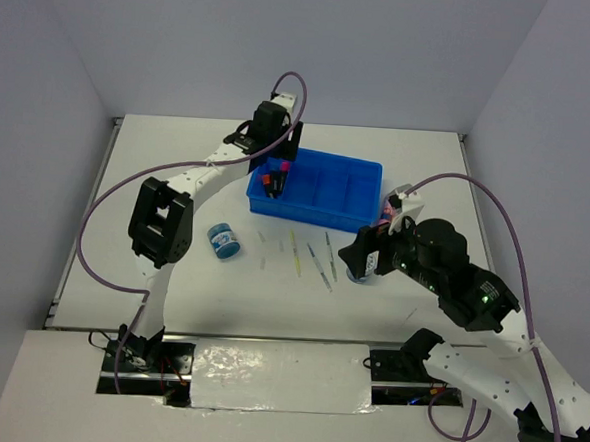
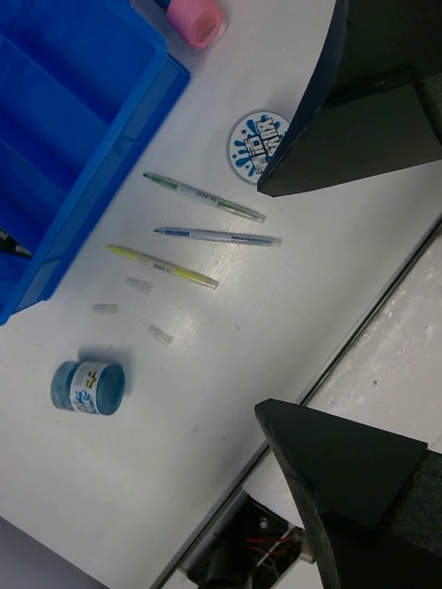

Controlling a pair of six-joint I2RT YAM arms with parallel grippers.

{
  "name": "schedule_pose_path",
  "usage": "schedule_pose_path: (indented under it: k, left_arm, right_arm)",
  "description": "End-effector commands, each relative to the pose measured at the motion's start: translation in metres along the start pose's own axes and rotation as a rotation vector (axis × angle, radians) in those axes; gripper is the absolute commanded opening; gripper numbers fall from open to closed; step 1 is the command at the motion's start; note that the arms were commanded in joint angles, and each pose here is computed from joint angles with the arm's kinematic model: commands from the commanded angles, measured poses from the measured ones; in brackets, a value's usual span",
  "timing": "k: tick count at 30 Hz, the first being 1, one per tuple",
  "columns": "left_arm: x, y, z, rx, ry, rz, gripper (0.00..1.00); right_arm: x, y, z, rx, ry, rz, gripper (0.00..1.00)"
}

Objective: Sort the stationery into containers
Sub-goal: Place the pen in the storage box, then pick up the pen from the center of the board.

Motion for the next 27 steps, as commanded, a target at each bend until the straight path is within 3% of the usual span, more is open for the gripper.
schedule_pose_path:
  k: [1, 3, 5, 8, 10, 11, 14, 19, 27]
  left_arm:
    - [-0.027, -0.04, 0.003, -0.069, -0.004, -0.085, 0.87]
    - [-0.058, -0.053, 0.008, -0.114, -0.026, -0.077, 0.93]
    - [-0.098, -0.056, 0.019, -0.184, -0.079, -0.045, 0.99]
    - [-0.153, -0.058, 0.034, -0.275, -0.136, -0.043, 1.0]
    - [-0.174, -0.023, 0.048, -0.31, -0.202, 0.028, 0.99]
    - [-0.205, -0.028, 0.056, -0.341, -0.21, -0.014, 0.99]
    - [-0.239, 0.037, 0.087, -0.327, -0.336, 0.071, 0.99]
    - [-0.283, 0.081, 0.107, -0.288, -0.356, 0.095, 0.99]
    - [-0.316, 0.092, 0.116, -0.28, -0.305, -0.037, 0.99]
  right_arm:
    - [0.012, 0.005, -0.01, -0.005, 0.053, 0.013, 1.0]
    - [0.029, 0.021, -0.016, -0.005, 0.089, 0.091, 0.96]
    - [0.047, 0.042, -0.019, -0.006, 0.101, 0.185, 0.79]
    - [0.068, 0.053, -0.022, 0.009, 0.13, 0.232, 0.77]
    - [0.078, 0.063, -0.021, 0.0, 0.122, 0.256, 0.76]
    - [0.087, 0.068, -0.02, -0.005, 0.12, 0.27, 0.72]
    - [0.109, 0.09, -0.023, -0.047, 0.15, 0.355, 0.52]
    - [0.136, 0.113, -0.025, -0.095, 0.192, 0.443, 0.49]
    - [0.172, 0.13, -0.025, -0.144, 0.193, 0.519, 0.48]
Point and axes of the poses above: each gripper's point midway between its finger pads, its own x axis out along the fingers, its own z axis along the line the jaws close on, y = z × x, the point moved 1 cm from there along -x, back along the fingers, and after that the axes turned 1 degree about -x, right-handed, at the moved point
